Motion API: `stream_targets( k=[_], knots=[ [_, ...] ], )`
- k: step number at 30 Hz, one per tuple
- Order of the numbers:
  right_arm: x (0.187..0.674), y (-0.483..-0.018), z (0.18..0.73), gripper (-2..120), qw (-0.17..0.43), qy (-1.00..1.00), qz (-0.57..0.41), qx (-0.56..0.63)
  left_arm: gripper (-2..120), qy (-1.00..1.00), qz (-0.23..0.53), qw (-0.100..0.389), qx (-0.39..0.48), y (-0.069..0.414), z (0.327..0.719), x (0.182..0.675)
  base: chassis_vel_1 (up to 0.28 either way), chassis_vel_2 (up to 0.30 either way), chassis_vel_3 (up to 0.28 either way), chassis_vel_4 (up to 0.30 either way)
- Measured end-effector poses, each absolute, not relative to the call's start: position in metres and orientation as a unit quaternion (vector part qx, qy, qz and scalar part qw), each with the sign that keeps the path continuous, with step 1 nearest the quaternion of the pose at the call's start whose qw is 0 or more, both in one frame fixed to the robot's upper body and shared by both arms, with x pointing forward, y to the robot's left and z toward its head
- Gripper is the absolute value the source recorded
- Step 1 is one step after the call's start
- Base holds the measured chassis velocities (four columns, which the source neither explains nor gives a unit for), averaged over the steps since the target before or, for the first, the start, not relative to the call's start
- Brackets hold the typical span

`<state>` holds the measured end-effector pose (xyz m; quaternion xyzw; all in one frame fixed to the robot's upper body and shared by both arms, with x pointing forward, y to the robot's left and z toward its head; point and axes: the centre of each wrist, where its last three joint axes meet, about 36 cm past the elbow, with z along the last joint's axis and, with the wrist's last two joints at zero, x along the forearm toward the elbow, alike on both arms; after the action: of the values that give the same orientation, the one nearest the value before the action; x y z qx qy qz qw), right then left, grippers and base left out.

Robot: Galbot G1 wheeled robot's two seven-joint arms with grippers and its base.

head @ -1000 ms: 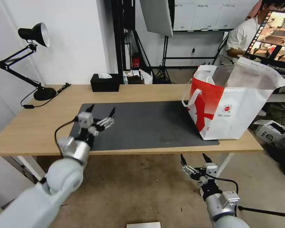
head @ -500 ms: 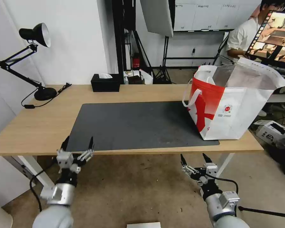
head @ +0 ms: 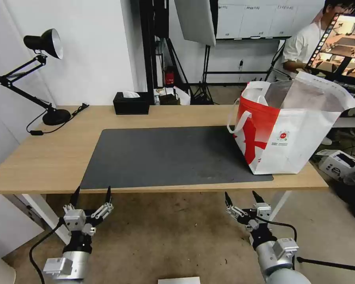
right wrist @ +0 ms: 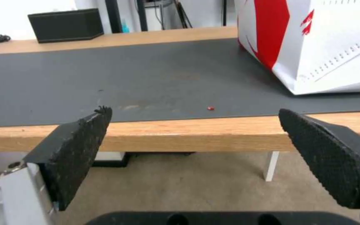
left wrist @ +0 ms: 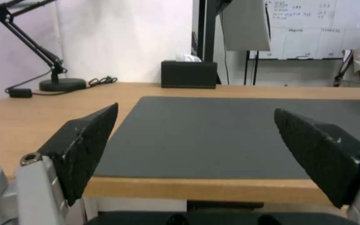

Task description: Pick up the trash from the table and place it into the takeout bag.

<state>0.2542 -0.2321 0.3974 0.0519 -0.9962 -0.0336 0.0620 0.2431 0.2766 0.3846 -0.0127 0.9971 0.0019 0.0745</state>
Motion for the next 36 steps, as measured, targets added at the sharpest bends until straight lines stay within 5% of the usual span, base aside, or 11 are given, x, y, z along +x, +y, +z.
stream_targets(
  k=[36],
  knots=[
    [0.254,-0.232,0.397,100,0.062,-0.996,-0.034,0.052,100,0.998,-0.005,0.057,-0.009,0.267,0.373,0.229,0.0,0.0,0.0,0.0]
  ],
)
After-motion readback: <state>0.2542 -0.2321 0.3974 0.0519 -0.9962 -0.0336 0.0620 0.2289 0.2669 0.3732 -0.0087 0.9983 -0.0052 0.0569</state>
